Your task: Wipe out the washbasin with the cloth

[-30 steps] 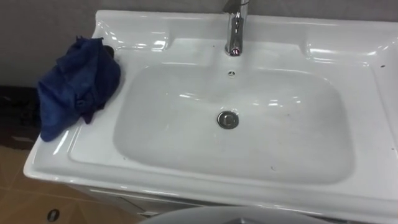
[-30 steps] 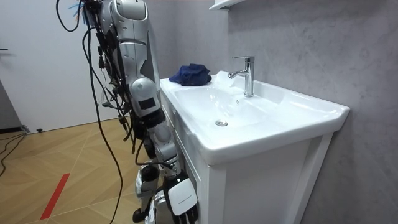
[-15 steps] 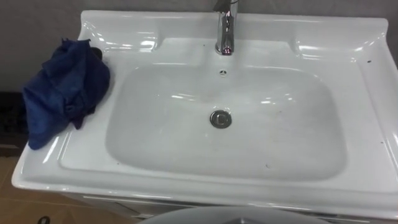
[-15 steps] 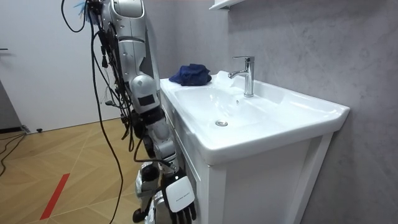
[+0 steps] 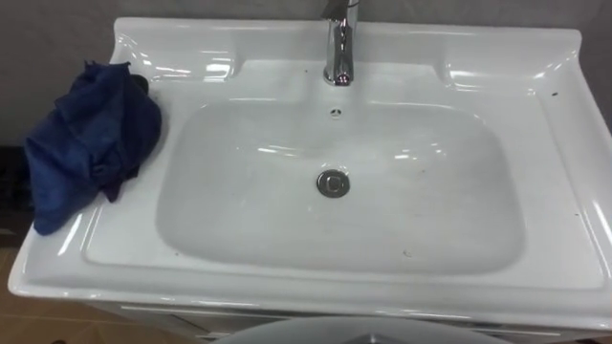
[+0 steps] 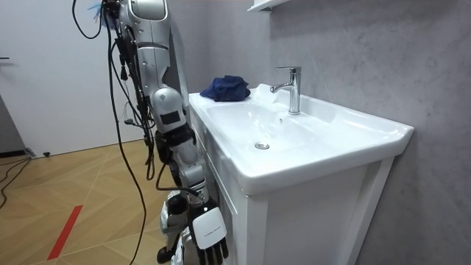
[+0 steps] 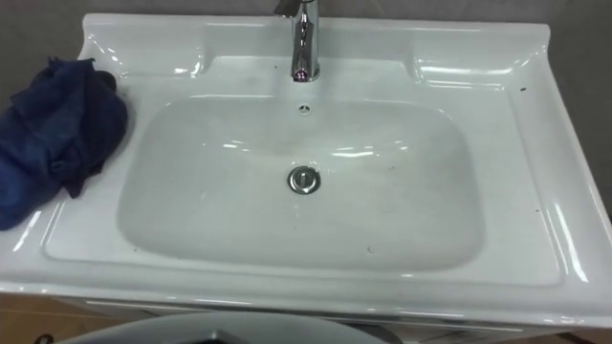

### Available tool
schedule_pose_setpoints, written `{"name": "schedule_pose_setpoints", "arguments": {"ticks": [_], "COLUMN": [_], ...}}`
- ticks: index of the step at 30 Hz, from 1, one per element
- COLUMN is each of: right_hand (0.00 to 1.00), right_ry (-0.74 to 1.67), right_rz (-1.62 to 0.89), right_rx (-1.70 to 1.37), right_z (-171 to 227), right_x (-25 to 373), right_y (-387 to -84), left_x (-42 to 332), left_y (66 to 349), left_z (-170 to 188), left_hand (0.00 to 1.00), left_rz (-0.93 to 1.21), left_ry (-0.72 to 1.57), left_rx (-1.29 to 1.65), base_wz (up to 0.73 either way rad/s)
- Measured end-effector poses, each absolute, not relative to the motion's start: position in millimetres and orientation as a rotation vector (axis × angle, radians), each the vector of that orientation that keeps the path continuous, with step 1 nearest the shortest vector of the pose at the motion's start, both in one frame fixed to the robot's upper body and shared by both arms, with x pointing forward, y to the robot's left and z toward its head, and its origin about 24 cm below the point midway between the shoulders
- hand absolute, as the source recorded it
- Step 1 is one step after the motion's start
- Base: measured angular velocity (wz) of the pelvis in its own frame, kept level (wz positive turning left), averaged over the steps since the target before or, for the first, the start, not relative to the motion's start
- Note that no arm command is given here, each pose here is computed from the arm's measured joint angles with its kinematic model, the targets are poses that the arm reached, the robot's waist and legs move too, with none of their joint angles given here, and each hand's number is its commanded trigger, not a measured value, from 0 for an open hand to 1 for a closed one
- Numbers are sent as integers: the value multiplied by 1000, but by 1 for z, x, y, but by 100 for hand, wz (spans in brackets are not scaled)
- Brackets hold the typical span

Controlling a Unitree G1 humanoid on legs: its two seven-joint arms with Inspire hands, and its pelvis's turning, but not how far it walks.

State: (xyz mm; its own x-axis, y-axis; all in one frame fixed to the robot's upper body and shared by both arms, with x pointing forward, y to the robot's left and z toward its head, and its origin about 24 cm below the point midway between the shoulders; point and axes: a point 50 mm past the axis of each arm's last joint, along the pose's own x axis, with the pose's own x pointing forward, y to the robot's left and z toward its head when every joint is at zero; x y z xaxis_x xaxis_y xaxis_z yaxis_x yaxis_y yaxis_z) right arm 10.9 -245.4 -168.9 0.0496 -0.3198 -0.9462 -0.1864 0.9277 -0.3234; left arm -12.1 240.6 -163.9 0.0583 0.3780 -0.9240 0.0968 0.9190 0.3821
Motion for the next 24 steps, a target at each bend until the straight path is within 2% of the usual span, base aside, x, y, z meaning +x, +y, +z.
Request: {"name": "schedule_pose_setpoints", "arguments": {"ticks": [24], "right_hand": [0], "right_ry": [1559], "right_rz": [-58], "right_rx": [-444], "right_z": [-170], "right_x": [13], "right_y": [-242], "left_x": [3], "left_y": [232], "left_z": [-167], "left_hand": [0], "left_rz": [35], "left_ry": [1526], "left_rx": [452], "base_wz": [0]}}
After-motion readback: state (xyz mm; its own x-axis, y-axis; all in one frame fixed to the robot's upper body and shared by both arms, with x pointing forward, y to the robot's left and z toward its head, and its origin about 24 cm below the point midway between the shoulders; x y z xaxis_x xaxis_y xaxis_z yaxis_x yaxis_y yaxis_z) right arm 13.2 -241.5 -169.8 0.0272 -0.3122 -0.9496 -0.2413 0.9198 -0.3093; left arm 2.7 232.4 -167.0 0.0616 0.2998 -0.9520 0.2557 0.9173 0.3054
